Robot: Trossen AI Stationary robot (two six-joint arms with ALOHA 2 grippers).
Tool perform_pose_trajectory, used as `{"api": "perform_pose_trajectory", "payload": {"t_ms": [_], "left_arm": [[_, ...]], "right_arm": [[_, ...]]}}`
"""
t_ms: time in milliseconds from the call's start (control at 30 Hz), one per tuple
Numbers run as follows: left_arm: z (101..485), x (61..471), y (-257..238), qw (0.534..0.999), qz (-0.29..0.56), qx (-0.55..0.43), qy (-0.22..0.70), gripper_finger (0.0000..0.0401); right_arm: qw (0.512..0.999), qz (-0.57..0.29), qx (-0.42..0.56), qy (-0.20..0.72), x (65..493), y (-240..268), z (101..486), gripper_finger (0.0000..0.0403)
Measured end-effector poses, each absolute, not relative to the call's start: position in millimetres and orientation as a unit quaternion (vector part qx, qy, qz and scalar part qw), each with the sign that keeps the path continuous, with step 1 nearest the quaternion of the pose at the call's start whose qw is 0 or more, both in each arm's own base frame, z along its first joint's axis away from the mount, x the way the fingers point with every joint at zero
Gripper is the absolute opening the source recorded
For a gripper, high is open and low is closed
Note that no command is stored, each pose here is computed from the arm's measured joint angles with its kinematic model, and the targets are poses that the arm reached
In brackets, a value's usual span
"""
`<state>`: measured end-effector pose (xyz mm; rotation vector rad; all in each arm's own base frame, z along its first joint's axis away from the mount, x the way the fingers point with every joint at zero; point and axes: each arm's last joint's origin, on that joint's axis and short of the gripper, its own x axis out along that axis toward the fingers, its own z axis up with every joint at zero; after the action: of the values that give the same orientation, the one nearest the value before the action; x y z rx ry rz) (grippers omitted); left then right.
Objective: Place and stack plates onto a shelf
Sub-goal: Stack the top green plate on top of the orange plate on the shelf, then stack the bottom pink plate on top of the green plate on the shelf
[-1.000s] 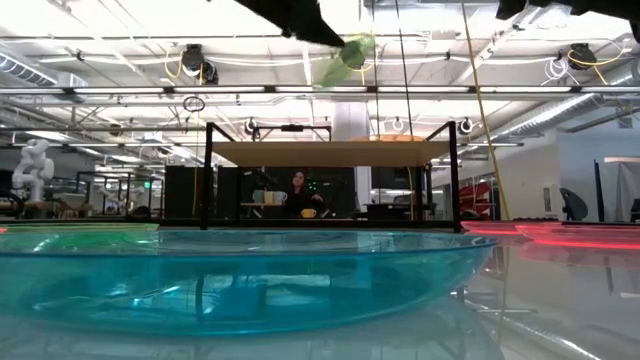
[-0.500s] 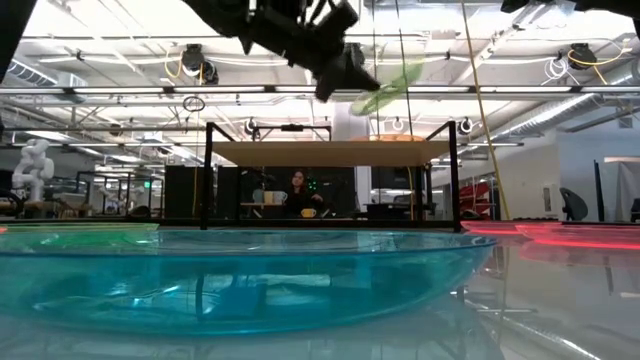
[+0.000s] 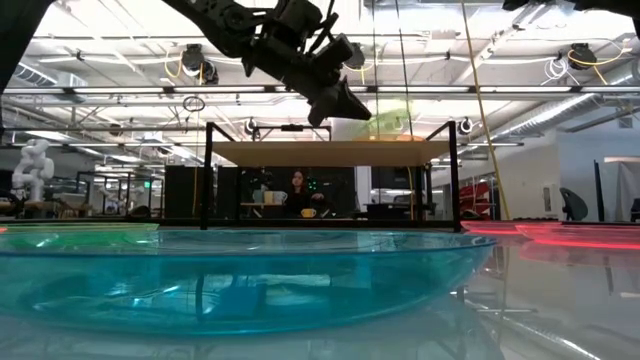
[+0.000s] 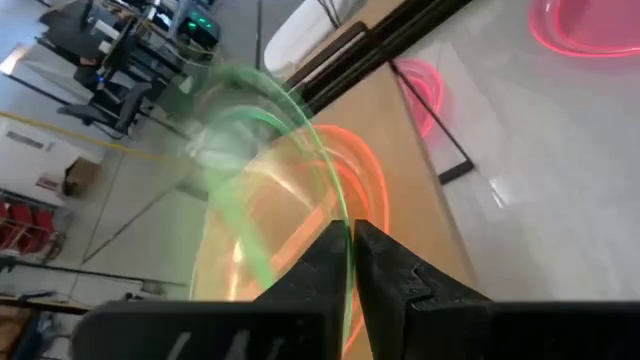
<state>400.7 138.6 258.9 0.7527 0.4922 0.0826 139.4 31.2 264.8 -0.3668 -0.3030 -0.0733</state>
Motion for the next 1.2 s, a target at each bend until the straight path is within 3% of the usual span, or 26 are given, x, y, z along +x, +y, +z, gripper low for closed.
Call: {"api": "perform_pose_trajectory", "payload": {"t_ms": [433,900,1033,1200], "left_arm": [[259,401,140,0.898,0.068,0.357,0.249,0.01],[261,401,137,0.906,0.114,0.317,0.256,0.0211],[279,395,126,0.908,0.142,0.309,0.244,0.0213],[329,373,105,0.928,0.155,0.29,0.177,0.0214]], "right_arm": [[0.971,-0.043,-0.185,-0.146,140,31,264,0.0137],[0.971,-0.042,-0.186,-0.142,140,31,264,0.0137],[0.973,-0.053,-0.188,-0.126,141,30,261,0.0137],[0.974,-0.086,-0.187,-0.097,141,28,257,0.0137]]}}
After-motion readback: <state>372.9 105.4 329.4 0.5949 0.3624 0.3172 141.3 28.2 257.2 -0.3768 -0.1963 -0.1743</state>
